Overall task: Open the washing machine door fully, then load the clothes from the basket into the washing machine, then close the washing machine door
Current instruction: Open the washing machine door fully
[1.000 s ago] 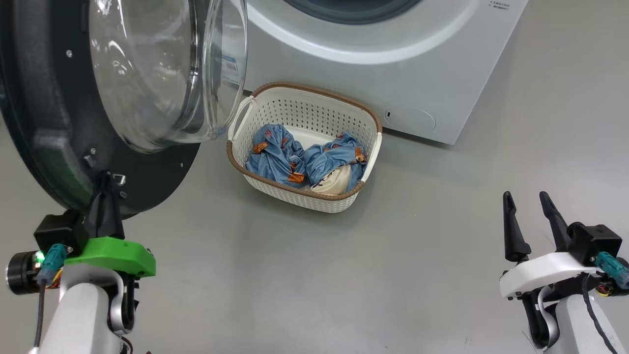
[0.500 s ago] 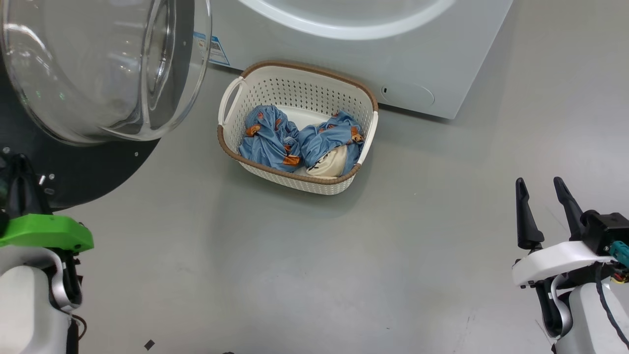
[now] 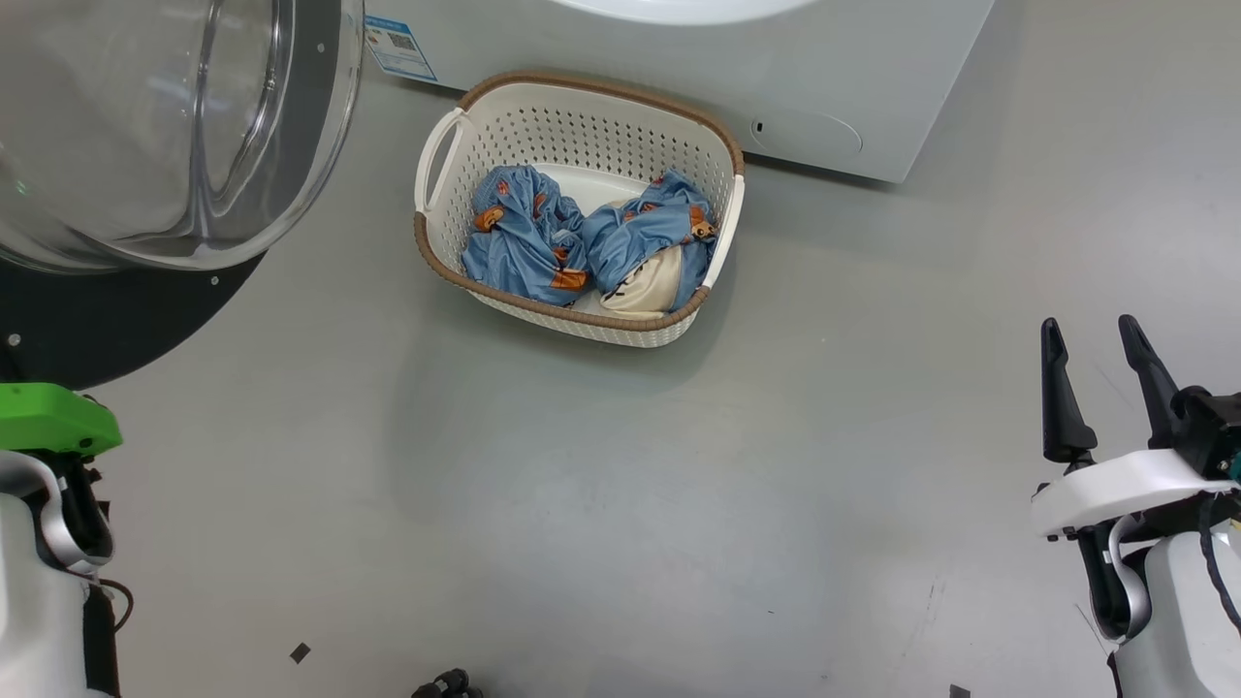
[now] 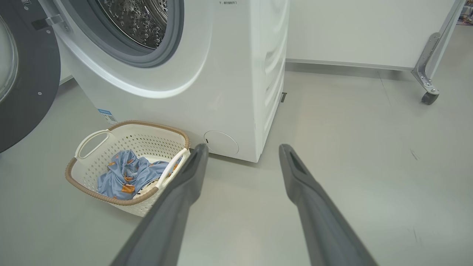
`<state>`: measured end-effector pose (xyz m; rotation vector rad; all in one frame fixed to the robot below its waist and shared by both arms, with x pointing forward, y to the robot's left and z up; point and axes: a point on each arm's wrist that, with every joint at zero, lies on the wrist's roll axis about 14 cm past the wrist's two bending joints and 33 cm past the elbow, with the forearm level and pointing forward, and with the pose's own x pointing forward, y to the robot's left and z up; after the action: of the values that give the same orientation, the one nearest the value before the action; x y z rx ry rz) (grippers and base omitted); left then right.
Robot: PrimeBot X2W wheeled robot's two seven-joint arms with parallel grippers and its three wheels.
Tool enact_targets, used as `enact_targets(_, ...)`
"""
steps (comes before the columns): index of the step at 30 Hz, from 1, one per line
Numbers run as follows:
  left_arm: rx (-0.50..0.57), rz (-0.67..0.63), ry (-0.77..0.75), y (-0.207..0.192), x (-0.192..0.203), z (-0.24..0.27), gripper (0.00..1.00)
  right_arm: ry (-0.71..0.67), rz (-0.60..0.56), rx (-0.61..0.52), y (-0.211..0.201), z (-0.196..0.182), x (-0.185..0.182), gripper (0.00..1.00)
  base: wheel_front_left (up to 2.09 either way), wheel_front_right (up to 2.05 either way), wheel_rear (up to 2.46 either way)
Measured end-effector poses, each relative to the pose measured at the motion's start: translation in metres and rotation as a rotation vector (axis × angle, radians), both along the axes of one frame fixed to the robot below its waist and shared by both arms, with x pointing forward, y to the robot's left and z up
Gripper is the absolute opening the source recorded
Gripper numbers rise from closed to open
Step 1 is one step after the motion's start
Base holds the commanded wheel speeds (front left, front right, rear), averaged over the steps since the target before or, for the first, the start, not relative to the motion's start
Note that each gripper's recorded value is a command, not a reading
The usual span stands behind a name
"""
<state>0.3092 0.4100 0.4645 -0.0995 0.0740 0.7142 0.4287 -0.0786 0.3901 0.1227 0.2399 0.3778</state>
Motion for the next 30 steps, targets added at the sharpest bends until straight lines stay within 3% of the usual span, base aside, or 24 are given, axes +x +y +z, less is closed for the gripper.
enact_targets(19, 0.0, 0.031, 0.016, 0.012, 0.008, -0.003, 0.0, -0.006, -0.001, -0.005, -0.002, -0.003, 0.012, 1.0, 0.0, 0.0, 0.0)
enact_targets(30, 0.042, -0.068, -0.051, -0.007, 0.023, 0.021, 0.0, -0.019, -0.017, 0.023, 0.003, 0.01, 0.007, 1.0, 0.0, 0.0, 0.0)
